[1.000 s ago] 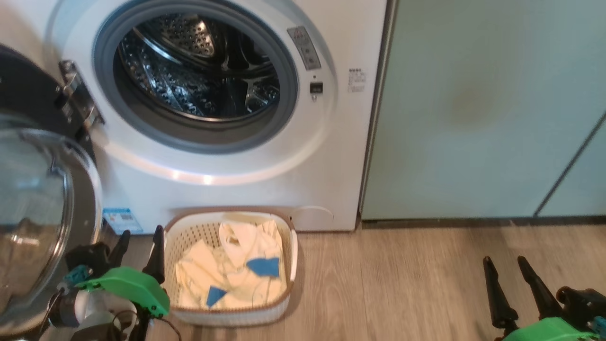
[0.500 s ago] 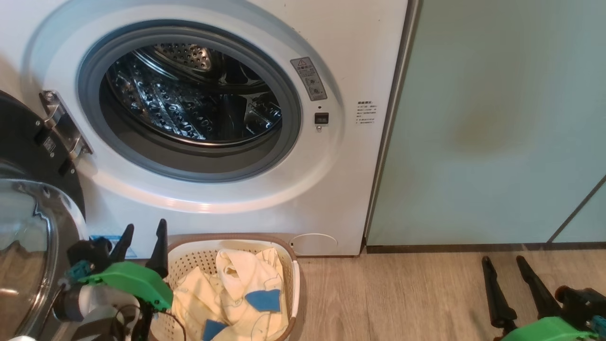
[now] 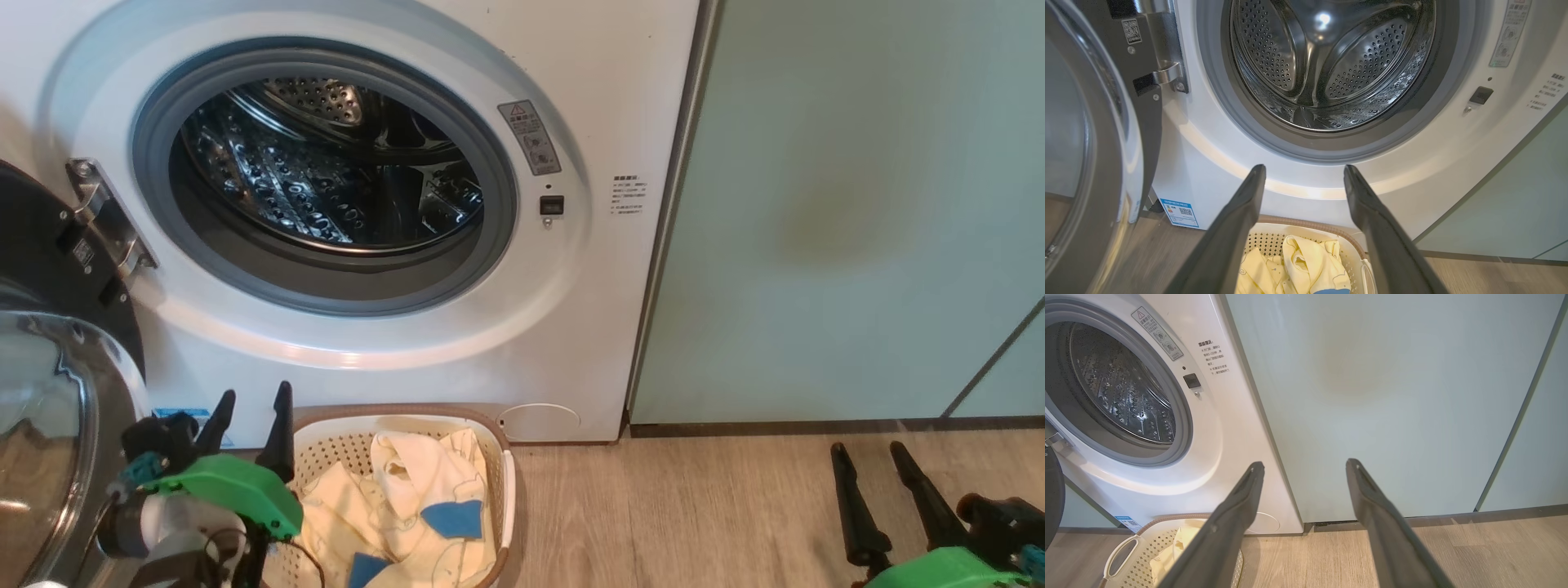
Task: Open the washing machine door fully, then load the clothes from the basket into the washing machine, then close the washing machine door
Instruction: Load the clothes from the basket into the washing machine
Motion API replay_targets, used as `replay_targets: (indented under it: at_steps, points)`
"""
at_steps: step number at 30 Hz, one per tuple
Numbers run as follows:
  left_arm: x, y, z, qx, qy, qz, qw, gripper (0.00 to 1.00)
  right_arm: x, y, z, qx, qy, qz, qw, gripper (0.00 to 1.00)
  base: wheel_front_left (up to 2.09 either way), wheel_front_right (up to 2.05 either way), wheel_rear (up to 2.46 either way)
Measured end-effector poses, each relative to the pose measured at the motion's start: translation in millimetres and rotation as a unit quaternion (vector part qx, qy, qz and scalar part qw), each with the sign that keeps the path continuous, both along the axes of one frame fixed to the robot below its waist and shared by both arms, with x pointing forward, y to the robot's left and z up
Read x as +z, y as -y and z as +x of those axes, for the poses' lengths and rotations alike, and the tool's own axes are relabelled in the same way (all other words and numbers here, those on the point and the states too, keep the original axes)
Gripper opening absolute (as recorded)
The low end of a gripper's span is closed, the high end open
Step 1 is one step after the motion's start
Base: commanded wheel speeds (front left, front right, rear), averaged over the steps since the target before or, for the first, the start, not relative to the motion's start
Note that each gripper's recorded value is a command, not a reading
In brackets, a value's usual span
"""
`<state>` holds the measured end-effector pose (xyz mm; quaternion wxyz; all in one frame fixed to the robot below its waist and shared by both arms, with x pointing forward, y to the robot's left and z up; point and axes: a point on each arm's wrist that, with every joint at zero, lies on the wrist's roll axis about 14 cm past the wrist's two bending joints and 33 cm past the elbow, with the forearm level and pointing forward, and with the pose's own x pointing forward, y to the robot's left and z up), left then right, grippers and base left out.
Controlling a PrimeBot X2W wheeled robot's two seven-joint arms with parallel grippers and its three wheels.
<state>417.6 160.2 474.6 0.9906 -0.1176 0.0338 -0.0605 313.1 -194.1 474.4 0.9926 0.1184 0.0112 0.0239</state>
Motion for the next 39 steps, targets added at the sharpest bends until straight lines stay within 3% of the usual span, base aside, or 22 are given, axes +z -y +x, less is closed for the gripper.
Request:
replay_targets:
  at_steps: [9, 14, 28, 33, 39]
  points:
    - [-22.5, 13.0, -2.8, -0.004, -0.037, -0.011, 0.999, 1.00, 1.3, 3.3, -4.7, -0.006, 0.002, -0.001, 1.000, 1.00, 0.00, 0.00, 0.00]
    - [-51.5, 21.7, -7.9, -0.016, -0.093, -0.001, 0.996, 1.00, 1.2, 6.6, -8.3, -0.011, 0.001, -0.004, 1.000, 1.00, 0.00, 0.00, 0.00]
    - [-149.0, 58.8, -20.4, -0.069, -0.270, 0.025, 0.960, 1.00, -8.3, 22.0, -2.3, -0.034, -0.024, -0.014, 0.999, 1.00, 0.00, 0.00, 0.00]
    - [-171.5, 68.9, -11.0, -0.070, -0.312, 0.004, 0.948, 1.00, -14.8, 26.2, 7.9, -0.038, -0.038, -0.020, 0.998, 1.00, 0.00, 0.00, 0.00]
    - [-207.5, 74.1, -14.4, -0.067, -0.382, -0.011, 0.922, 1.00, -23.5, 22.1, 27.9, -0.024, -0.054, -0.028, 0.998, 1.00, 0.00, 0.00, 0.00]
